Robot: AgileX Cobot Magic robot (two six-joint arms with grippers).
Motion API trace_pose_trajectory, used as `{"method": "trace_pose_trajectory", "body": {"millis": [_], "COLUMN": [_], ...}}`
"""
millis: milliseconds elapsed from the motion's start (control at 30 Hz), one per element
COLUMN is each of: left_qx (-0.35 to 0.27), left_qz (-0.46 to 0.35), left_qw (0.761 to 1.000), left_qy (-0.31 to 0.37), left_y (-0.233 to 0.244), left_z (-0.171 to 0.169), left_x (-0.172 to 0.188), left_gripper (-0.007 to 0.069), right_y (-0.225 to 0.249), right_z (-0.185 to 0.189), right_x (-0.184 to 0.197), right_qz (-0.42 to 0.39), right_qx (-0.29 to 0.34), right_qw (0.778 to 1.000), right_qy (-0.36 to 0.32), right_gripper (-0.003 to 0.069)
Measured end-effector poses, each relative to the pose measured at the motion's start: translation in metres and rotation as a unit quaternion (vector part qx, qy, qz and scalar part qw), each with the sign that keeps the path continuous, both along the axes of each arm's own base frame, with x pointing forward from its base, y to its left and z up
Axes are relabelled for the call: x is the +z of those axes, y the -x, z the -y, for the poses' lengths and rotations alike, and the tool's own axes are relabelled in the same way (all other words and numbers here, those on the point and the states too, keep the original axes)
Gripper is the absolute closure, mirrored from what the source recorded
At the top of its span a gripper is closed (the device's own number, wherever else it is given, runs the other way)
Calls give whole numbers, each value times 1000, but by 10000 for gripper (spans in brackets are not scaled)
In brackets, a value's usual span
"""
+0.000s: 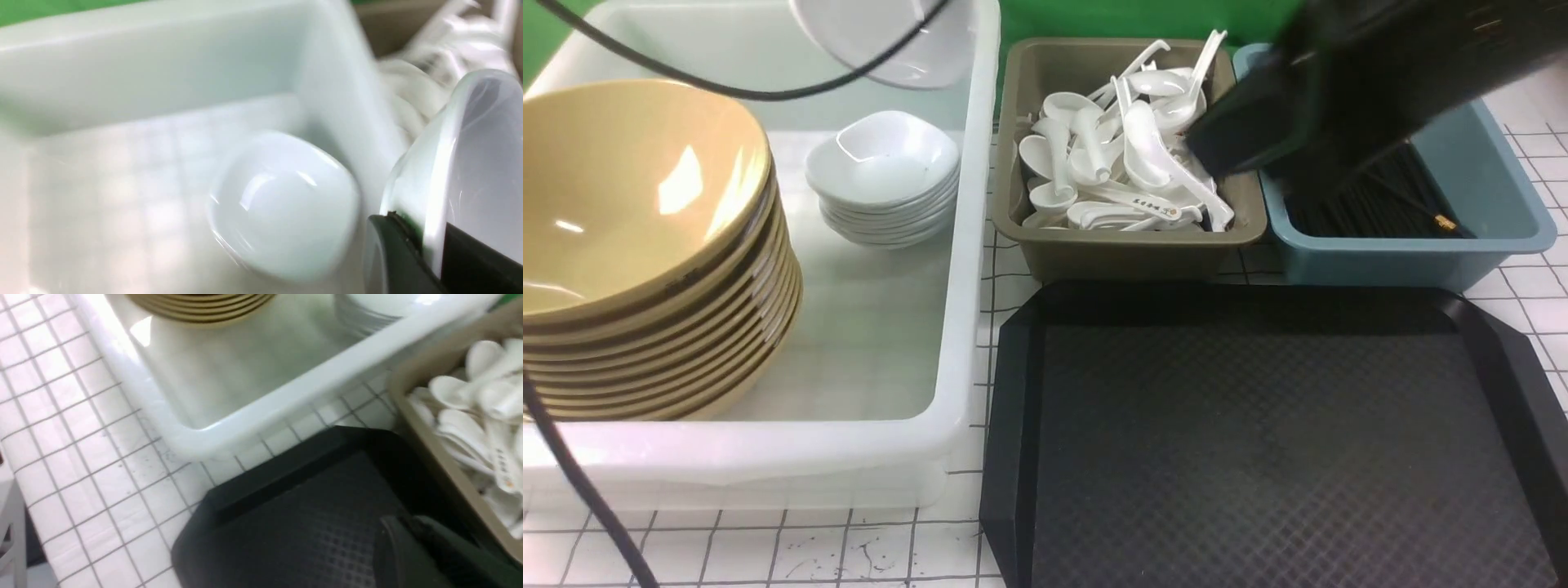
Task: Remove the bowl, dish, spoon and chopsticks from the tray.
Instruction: Use the left arm to put the plate into the large storage box on the left
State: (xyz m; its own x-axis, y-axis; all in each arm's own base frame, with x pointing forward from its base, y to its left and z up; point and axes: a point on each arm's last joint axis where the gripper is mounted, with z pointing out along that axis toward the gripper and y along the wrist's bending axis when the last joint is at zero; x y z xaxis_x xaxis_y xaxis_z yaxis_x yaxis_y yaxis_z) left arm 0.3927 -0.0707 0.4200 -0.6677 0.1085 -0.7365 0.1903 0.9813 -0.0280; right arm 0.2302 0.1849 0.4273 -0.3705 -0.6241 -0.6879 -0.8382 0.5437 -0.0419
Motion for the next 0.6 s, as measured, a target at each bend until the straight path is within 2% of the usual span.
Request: {"method": "trace_pose_trajectory", "body": {"millis": [100, 433, 600], "left_qx": [22, 36, 36], "left_qz": [6, -21, -37], "left_qw": [1000, 999, 999], "left_qy": [8, 1, -5], "left_y": [-30, -88, -95], "left_z": [-13, -16, -15], "left_x": [-26, -111, -130], "left_gripper": [622, 622, 618], "right_y": [-5, -11, -13], "right_z": [-6, -4, -4], "right_x": [-8, -11, -10], "right_qz": [-7, 12, 22], "right_qx": [6, -2, -5], "right_qw": [1000, 999, 999], "right_qy": [11, 34, 35], "right_gripper": [609, 608, 606]}}
